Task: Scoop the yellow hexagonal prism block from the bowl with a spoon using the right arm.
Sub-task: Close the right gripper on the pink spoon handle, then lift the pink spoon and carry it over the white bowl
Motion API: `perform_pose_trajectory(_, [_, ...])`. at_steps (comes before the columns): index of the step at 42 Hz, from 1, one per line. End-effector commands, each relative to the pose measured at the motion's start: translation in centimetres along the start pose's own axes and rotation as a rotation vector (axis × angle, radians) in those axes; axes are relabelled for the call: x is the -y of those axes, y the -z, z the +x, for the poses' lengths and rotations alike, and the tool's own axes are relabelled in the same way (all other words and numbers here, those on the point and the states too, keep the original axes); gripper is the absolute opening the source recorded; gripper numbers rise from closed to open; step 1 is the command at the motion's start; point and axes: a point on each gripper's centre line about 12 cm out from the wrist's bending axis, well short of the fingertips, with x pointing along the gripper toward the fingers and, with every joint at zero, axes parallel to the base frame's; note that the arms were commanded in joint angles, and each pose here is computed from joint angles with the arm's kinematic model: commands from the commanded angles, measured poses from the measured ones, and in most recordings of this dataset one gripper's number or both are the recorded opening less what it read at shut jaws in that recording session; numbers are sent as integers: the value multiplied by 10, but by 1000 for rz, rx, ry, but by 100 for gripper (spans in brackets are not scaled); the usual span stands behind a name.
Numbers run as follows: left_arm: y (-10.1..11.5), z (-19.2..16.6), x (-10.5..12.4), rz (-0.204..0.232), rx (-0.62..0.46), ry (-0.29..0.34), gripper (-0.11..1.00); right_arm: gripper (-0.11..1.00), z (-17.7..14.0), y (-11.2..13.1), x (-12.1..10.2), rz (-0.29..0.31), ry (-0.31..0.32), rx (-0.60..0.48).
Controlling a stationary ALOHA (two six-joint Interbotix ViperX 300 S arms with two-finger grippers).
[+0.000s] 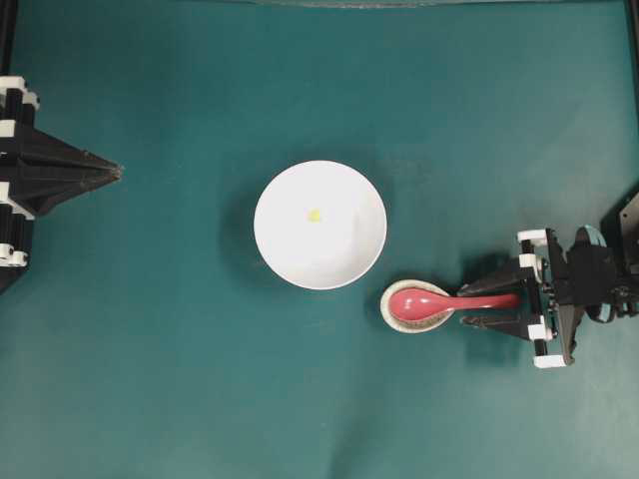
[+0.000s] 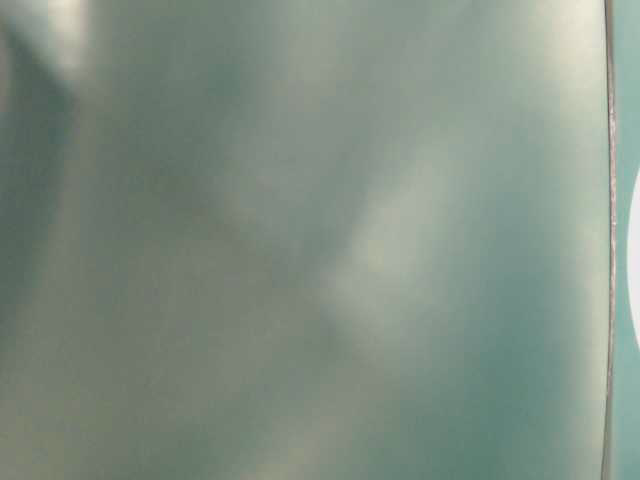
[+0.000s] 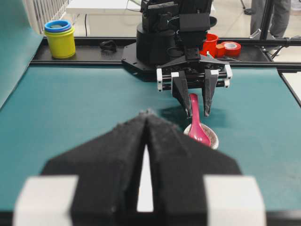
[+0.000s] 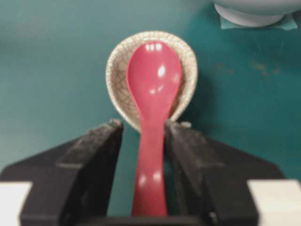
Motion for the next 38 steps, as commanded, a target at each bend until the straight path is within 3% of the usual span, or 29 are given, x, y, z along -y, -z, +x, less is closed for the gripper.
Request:
perform_pose_trajectory(1, [-8,2,-1,2,20,-3,0,50,0,-3,-2,6,-5,13])
perform_pose_trajectory(14, [-8,3,-1,2,17,-3,0,47,1,-1,-1,7,-1,0])
perform_pose_trajectory(25, [-7,3,-1,2,15,-3,0,24,0,-1,1,9,15,0])
perform_pose_trajectory(38, [-8,3,-1,2,12,-3,0,23,-5,-9,4,27,30,27])
